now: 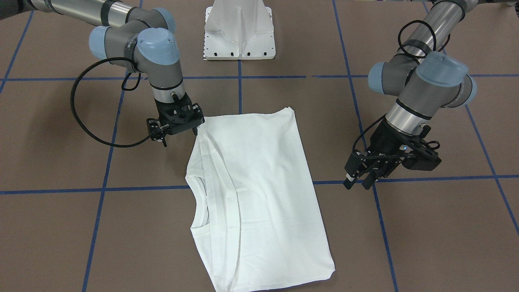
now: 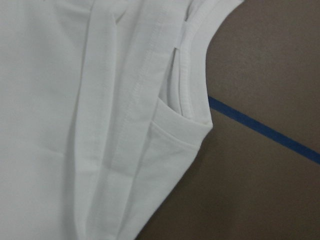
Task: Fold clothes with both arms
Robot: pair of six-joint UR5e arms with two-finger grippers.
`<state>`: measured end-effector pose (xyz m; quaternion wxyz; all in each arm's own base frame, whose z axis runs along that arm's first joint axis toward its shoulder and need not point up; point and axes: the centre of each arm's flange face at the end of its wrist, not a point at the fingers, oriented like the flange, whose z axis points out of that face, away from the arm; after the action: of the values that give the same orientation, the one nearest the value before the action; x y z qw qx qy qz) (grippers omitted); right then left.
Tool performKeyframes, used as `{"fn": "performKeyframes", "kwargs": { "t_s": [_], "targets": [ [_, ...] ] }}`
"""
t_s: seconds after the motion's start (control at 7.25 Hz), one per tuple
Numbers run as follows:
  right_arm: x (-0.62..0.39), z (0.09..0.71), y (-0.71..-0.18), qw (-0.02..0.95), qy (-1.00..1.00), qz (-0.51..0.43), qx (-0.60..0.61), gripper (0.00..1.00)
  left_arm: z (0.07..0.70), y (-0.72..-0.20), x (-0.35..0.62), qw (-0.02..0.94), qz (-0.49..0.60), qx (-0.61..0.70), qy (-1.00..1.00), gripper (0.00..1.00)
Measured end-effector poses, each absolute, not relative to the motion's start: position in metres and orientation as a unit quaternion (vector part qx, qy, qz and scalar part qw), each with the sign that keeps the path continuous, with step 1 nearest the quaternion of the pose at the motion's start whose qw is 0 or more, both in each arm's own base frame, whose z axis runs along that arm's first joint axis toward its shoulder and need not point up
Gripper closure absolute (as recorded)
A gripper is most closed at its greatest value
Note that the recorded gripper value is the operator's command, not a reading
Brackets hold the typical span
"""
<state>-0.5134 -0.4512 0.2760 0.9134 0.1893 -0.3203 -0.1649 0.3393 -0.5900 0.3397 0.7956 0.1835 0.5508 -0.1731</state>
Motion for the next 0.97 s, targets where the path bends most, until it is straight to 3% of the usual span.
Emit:
{"fn": "performKeyframes", "kwargs": {
  "t_s": [0.97],
  "targets": [
    [-0.581, 0.256, -0.481, 0.923, -0.302, -0.165, 0.174, 0.00, 0.347, -0.579, 0.335, 0.797, -0.172, 0.180, 0.550, 0.30]
  ]
}}
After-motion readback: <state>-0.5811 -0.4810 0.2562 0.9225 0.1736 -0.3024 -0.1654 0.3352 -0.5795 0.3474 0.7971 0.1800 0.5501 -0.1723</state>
